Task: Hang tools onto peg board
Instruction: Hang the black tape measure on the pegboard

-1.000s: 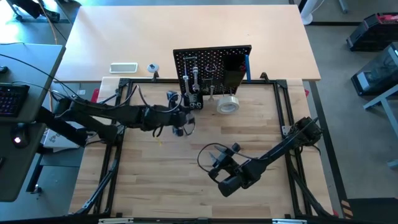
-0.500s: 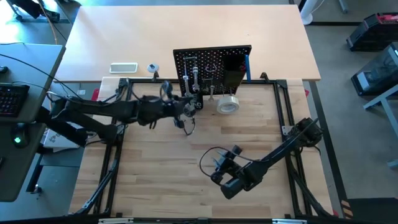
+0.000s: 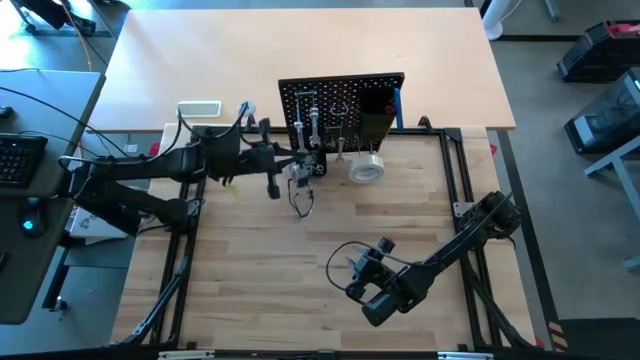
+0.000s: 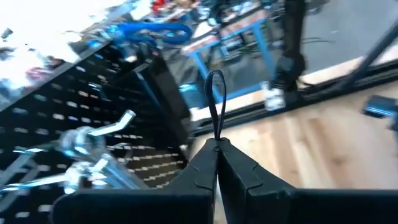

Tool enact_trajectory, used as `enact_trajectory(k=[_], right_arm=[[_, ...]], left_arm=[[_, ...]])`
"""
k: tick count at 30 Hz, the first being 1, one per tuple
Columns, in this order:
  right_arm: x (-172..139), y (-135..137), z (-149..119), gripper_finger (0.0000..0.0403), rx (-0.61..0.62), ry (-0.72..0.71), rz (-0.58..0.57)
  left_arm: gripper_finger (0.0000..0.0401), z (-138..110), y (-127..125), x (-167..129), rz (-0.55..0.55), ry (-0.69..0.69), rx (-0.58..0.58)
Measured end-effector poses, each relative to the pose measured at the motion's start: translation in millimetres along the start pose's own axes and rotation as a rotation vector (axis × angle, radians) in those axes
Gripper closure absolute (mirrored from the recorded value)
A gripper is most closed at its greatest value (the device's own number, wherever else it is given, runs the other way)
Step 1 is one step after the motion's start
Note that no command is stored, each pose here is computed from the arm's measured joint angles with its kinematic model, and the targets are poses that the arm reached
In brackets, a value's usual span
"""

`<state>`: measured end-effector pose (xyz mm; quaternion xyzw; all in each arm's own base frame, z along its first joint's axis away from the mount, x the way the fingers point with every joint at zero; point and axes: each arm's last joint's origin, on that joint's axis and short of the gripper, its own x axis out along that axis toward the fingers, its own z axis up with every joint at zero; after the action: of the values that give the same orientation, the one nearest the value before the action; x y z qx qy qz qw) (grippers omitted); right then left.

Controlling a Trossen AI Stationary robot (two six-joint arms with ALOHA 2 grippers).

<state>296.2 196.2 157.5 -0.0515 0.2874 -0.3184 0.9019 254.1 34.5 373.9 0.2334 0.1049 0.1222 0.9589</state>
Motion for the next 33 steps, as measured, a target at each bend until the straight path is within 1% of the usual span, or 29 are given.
enact_trajectory(k=[7,20,26,33], right_arm=[[0.0,0.0,0.8,0.024,0.008,-0.019,-0.01],[0.0,0.1,0.8,0.024,0.007,-0.021,-0.01],[0.0,-0.2,0.7,0.024,0.003,-0.022,-0.014],[0.0,-0.2,0.7,0.024,0.003,-0.022,-0.014]], left_arm=[[0.0401,-14.0,18.1,6.2,-0.17,-0.048,-0.102],[0.0401,-33.9,53.9,2.5,-0.362,-0.144,-0.21],[0.0401,-40.1,63.2,1.0,-0.341,-0.125,-0.236],[0.0401,-42.6,61.6,0.8,-0.353,-0.101,-0.23]])
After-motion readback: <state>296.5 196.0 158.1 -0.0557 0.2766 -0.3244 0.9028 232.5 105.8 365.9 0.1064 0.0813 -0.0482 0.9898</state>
